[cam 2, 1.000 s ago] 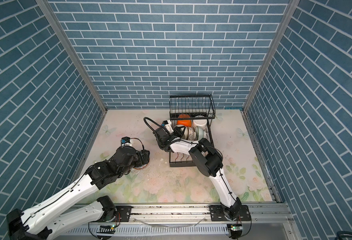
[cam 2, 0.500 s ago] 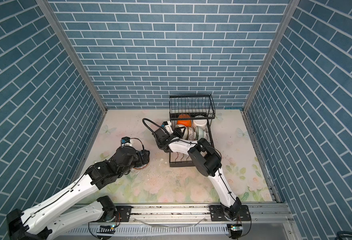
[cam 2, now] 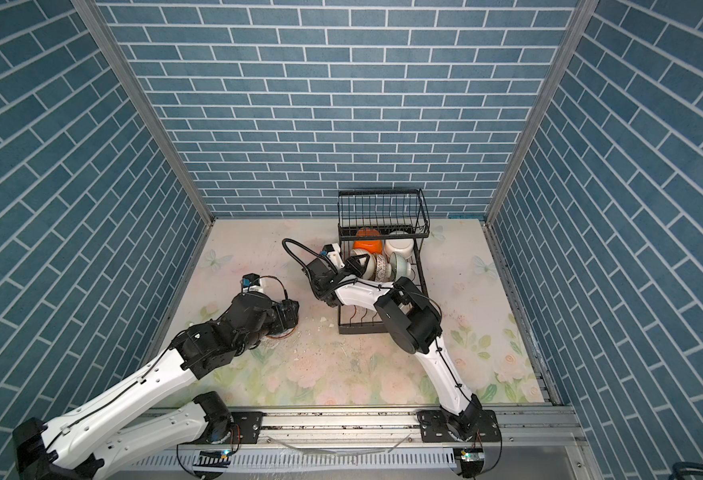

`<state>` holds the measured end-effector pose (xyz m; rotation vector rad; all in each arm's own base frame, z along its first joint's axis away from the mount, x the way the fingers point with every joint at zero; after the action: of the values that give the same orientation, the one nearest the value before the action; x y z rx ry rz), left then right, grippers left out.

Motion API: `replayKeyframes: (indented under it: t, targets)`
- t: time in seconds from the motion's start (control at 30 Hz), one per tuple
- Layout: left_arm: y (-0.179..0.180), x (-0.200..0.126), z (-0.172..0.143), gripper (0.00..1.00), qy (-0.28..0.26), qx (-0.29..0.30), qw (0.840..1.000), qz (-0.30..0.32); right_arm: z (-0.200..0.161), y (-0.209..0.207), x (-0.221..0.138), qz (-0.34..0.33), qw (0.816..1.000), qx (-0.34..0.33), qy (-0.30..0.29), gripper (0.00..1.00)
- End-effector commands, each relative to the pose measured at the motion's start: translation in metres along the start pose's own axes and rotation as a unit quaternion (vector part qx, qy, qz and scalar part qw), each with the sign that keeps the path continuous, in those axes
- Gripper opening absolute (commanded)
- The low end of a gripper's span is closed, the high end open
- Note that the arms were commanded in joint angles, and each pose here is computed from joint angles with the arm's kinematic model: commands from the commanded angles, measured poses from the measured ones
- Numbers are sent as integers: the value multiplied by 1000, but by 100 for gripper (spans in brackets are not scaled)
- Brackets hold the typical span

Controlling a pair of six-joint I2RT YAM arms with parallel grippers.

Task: Load bowls into a dish rack
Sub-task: Place the bowl in the dish rack.

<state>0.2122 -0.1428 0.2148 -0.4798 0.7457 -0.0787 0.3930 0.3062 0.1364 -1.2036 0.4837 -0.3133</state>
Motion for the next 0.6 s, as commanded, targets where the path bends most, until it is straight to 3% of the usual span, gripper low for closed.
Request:
replayKeyframes:
  t: [0.0, 0.27, 0.43, 0.57]
  targets:
    - [8, 1, -1, 100, -4, 6, 1000, 16, -5, 45, -5, 64, 997, -40, -15, 30]
    - [9, 2, -2, 100, -3, 7, 1000, 18, -6, 49, -14, 65, 997, -47, -25, 31]
    - [10, 2, -3, 100, -2, 7, 1000, 19, -4, 46, -16, 61, 997, -47, -25, 38]
    - [10, 1, -2, 100, -3, 6, 1000, 18, -3, 40, -16, 56, 997, -41, -25, 49]
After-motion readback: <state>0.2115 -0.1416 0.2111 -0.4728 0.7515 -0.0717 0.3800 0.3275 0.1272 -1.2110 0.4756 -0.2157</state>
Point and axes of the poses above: each gripper's point midway between its finger pads, its own x axis out along the fingers, its own y axis along the line the jaws close on, z = x × y, the point moved 4 cm from there along -x, back along the fingers, and after that the axes turned 6 degrees about -x, right-handed, at the moved point
